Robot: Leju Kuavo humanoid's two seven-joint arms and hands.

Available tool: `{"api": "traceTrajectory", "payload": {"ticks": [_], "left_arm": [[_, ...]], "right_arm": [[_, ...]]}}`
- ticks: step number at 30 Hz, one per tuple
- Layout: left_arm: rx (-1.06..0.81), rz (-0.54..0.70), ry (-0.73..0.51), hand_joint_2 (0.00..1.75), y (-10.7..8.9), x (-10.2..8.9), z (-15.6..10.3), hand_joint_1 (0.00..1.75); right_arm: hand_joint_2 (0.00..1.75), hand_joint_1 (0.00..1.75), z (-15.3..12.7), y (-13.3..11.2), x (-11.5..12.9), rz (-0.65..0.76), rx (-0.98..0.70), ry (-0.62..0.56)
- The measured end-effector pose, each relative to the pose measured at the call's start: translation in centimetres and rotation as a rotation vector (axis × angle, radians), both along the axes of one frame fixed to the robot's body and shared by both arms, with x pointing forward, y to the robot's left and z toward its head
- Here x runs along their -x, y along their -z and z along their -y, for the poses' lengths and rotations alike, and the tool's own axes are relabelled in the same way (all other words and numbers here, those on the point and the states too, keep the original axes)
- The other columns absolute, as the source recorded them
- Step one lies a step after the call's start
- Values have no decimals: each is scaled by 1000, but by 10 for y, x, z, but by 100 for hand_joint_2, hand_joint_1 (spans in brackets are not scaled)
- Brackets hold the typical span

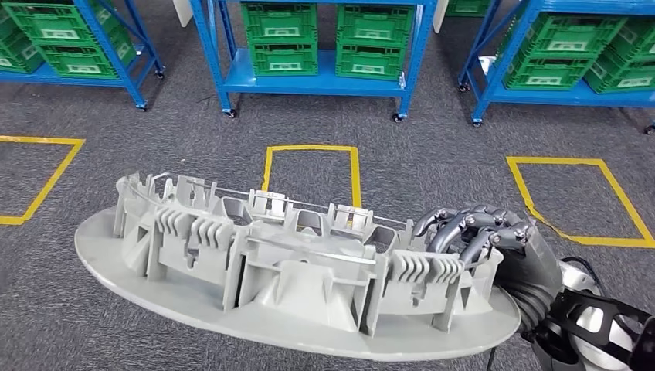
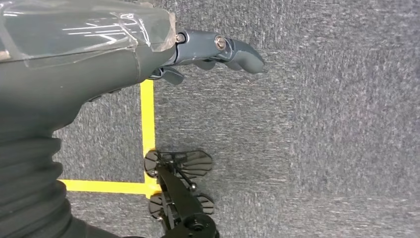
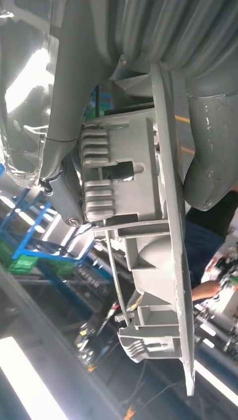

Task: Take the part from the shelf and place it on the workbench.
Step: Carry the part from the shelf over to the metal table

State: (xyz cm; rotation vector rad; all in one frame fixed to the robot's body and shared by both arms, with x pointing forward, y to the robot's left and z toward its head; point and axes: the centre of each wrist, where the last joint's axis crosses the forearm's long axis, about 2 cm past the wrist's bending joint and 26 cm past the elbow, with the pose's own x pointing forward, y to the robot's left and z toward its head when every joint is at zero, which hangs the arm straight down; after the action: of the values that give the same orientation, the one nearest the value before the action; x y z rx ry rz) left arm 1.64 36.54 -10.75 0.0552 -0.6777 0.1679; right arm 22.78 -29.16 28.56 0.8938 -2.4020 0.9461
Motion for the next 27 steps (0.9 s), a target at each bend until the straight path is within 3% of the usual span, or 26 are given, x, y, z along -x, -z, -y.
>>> {"api": "traceTrajectory", "payload": {"ticks": [27], "left_arm": [[-30, -27, -45, 175, 1, 5, 6, 0]], "right_arm": [[175, 175, -19, -7, -4, 17, 29, -100]]}}
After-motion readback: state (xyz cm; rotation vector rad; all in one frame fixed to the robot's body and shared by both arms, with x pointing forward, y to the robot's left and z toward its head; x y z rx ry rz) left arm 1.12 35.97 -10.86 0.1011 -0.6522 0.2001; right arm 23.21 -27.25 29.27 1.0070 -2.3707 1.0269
